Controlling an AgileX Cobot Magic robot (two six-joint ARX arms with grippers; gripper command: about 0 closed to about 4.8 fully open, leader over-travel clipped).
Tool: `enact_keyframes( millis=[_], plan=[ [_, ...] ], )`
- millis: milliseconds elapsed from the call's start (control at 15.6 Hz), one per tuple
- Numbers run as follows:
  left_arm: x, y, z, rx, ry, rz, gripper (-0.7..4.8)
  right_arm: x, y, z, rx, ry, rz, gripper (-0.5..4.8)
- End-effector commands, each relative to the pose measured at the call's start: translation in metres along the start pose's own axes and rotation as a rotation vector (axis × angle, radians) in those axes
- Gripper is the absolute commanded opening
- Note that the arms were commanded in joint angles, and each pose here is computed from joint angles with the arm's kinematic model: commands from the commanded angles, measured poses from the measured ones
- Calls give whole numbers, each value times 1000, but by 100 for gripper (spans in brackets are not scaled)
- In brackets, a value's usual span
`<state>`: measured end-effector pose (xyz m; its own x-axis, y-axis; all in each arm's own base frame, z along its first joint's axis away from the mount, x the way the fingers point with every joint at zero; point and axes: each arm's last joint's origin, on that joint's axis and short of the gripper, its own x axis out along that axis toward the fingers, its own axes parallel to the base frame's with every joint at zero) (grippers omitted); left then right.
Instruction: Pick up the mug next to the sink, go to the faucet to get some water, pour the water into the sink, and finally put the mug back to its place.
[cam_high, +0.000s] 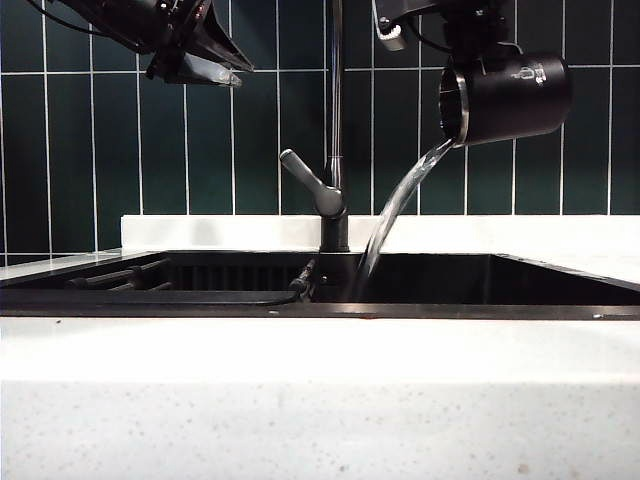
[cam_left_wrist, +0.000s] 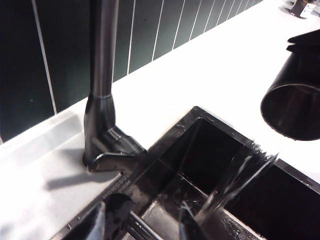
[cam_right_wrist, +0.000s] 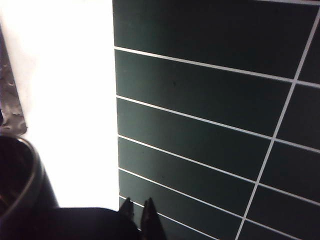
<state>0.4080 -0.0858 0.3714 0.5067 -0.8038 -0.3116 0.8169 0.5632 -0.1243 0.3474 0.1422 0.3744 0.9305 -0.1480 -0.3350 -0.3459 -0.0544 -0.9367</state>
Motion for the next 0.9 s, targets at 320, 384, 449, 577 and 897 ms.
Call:
enact_keyframes(
  millis=[320, 384, 449, 577, 897],
  plan=[
    [-7, -7, 3, -18, 16, -5, 184, -13, -2, 8, -25, -39, 5, -2],
    [-9, -9, 5, -12, 11, -5, 184, -13, -2, 7, -26, -38, 6, -1],
    [-9, -9, 5, -11, 11, -6, 184, -13, -2, 7, -26, -38, 6, -1],
    [-9, -9, 5, -12, 12, -5, 184, -14, -2, 7, -25, -38, 5, -1],
    [-10, -12, 5, -46, 26, -11, 183, -6, -4, -6, 225, -2, 1, -1]
  ],
)
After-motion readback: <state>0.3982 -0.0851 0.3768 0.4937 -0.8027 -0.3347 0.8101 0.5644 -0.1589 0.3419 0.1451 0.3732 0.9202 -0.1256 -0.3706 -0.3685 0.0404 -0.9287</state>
